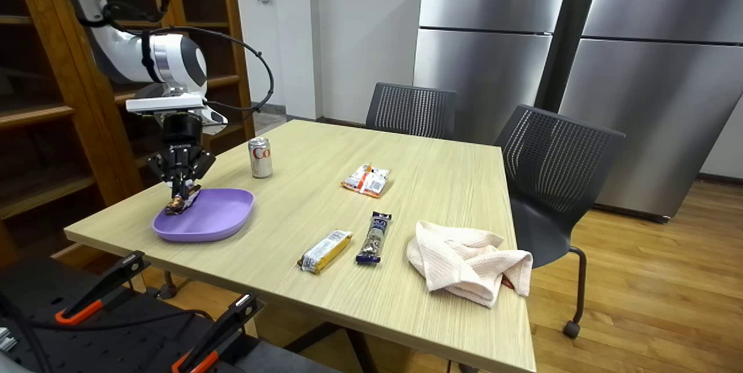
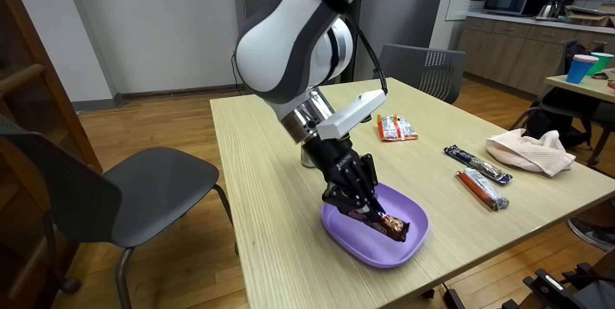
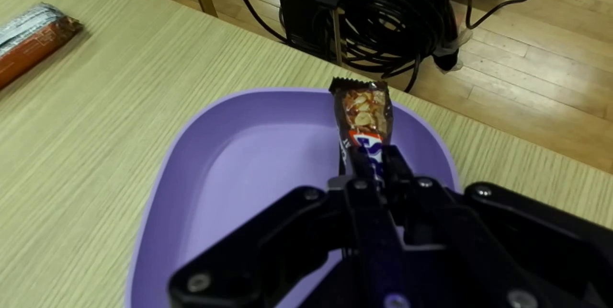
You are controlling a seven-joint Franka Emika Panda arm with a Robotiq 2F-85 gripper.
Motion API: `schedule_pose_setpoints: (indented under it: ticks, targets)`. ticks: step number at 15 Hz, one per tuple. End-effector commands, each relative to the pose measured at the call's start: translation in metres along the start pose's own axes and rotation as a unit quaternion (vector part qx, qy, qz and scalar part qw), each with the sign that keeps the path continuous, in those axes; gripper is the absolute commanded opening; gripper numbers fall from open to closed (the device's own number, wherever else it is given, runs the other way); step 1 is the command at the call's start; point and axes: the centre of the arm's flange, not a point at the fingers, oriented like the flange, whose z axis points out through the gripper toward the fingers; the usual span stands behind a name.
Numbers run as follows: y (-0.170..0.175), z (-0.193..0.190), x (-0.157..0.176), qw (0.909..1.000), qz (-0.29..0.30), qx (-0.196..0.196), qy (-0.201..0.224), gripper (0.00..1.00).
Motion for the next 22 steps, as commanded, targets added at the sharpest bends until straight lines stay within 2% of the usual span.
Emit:
schedule_pose_setpoints:
  ticks: [1, 12, 22]
  targets:
    - [-0.008, -0.001, 0.001, 0.9998, 0.0, 0.005, -0.017, 0.03]
    - [-0.035, 0.009, 0.005, 0.9992, -0.012, 0.002, -0.039, 0.03]
    - [-0.028, 0.013, 0.011, 0.9988, -0.008, 0.004, -0.049, 0.03]
